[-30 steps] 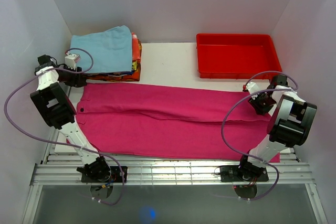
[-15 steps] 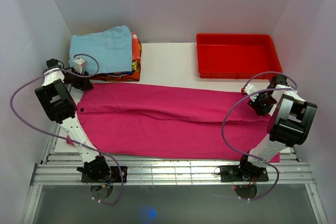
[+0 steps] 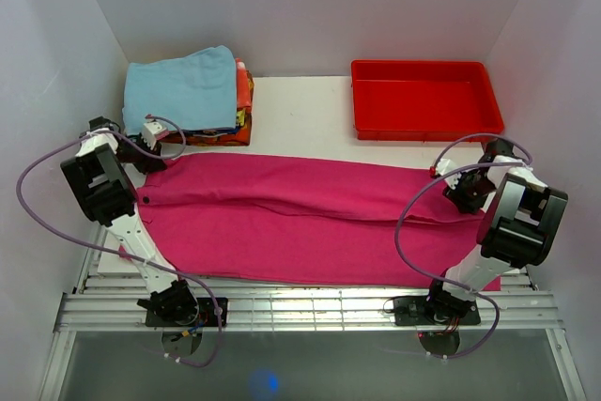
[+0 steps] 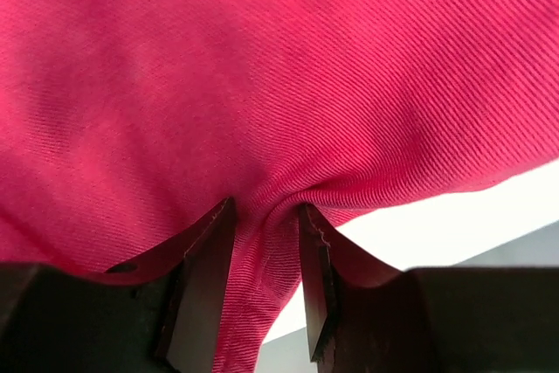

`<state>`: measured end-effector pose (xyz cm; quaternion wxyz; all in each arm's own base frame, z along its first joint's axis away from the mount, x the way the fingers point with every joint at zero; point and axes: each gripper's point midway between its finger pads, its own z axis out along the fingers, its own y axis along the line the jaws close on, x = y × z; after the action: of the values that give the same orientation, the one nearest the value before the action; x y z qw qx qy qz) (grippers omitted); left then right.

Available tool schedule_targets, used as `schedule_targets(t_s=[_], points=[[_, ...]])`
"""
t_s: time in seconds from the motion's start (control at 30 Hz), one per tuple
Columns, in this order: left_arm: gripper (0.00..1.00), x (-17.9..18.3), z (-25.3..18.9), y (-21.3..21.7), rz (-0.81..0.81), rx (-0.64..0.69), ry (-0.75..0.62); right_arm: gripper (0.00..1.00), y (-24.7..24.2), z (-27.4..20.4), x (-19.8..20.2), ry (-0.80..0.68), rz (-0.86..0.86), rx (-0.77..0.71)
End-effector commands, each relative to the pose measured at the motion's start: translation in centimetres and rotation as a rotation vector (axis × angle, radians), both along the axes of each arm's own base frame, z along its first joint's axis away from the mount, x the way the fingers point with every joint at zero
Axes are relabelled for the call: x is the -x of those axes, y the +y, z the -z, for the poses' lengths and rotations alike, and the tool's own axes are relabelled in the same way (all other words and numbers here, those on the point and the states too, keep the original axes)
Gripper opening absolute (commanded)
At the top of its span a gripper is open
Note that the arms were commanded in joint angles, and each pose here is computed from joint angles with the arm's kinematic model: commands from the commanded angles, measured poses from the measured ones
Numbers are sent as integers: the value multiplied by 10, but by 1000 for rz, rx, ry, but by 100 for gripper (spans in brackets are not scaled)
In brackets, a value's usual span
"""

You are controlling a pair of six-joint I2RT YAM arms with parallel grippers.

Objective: Fold and stack the trousers
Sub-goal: Fold the trousers

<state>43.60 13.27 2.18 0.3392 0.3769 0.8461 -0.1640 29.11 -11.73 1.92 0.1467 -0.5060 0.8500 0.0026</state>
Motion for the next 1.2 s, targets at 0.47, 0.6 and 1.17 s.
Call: schedule_targets(t_s=[0.47,0.6,1.17], points=[[9,64,4,-11,141,-115,50,70,33,-100,-103,-288,62,-420],[9,64,4,-10,142,-123,47,70,28,-85,-122,-301,47,-424],[8,67,3,-8,144,-144,52,86,15,-5,-158,-372,64,-362]])
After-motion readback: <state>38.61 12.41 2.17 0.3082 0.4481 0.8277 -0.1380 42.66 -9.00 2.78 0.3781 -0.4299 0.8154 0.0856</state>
